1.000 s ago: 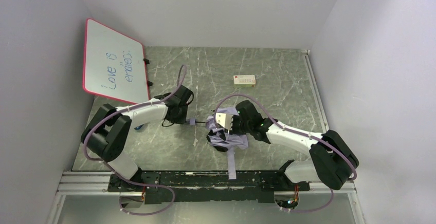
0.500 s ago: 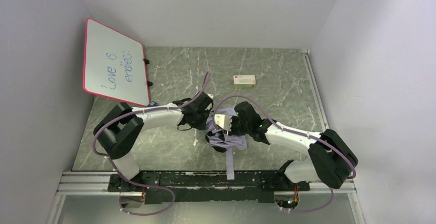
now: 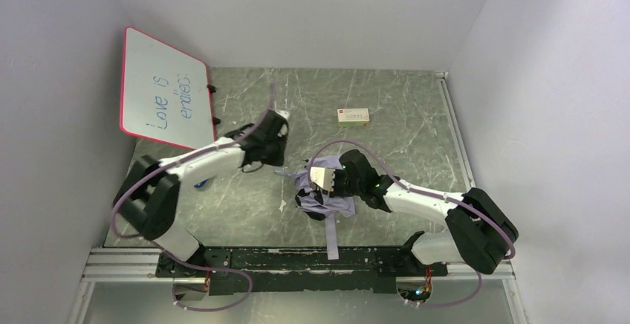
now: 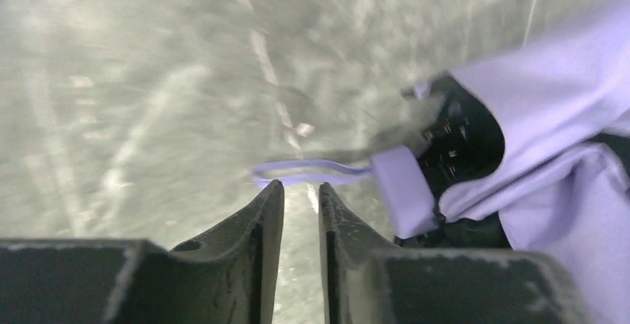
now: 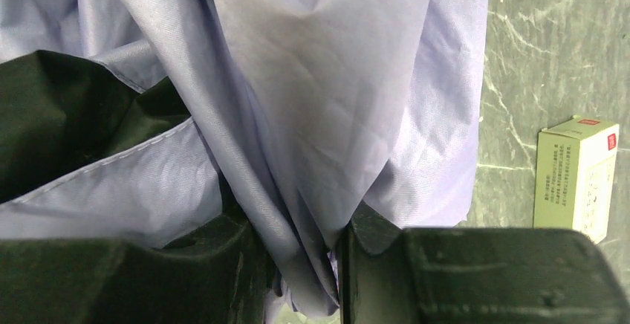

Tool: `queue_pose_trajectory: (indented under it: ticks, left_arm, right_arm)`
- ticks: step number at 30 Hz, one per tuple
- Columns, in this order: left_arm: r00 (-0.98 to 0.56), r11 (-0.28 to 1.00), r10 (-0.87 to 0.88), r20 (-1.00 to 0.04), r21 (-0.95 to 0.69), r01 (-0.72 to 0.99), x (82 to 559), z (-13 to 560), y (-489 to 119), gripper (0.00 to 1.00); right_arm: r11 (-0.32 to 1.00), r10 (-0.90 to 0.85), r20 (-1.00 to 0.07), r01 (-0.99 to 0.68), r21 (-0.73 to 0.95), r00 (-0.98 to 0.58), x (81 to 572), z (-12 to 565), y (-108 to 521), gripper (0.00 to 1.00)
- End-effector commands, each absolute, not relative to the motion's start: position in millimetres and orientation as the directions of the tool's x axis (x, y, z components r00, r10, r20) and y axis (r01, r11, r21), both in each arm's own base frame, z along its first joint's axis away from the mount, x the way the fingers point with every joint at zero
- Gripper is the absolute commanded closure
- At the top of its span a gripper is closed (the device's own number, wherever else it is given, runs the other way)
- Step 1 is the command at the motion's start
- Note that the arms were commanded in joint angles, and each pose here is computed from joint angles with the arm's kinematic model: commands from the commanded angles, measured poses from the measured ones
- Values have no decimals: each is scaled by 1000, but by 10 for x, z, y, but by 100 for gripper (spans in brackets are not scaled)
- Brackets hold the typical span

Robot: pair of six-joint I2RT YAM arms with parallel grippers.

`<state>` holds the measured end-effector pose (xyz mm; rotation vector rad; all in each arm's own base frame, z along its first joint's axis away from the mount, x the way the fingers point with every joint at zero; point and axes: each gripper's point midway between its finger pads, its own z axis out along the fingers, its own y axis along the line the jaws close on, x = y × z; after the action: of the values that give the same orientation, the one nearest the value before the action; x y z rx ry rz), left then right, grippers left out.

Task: Put away the umbrella

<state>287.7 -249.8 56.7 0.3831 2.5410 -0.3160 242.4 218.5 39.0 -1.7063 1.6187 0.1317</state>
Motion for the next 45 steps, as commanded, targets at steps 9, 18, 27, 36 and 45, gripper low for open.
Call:
queue_pose_trajectory:
  ticks: [9,18,27,36,45]
  left_arm:
    - [-465,868,154,-872,-106,486,3355,2053,-2264,55]
    - [-227,655,172,-959,-61,753,3147,2375,-2662,53]
    - [-172,344,324,-930,-53,937,2748,1989,-2989,41]
    - [-136,248,547,-826,5,969,2718,1341,-3152,20]
    - [-86,119,661,-746,-8,993,2577,884,-3352,2]
  right_arm:
    - [-151,-750,-498,-846,-511,435,1952,61,2098,68]
    - [-227,-824,-282,-743,-629,491,2032,-90,1978,70]
    - [-328,-819,-132,-644,-691,559,2007,-153,2007,71]
    - [-363,-793,-118,-620,-695,597,1899,-177,2106,72]
    - [-380,-780,-129,-628,-679,612,1830,-215,2129,72]
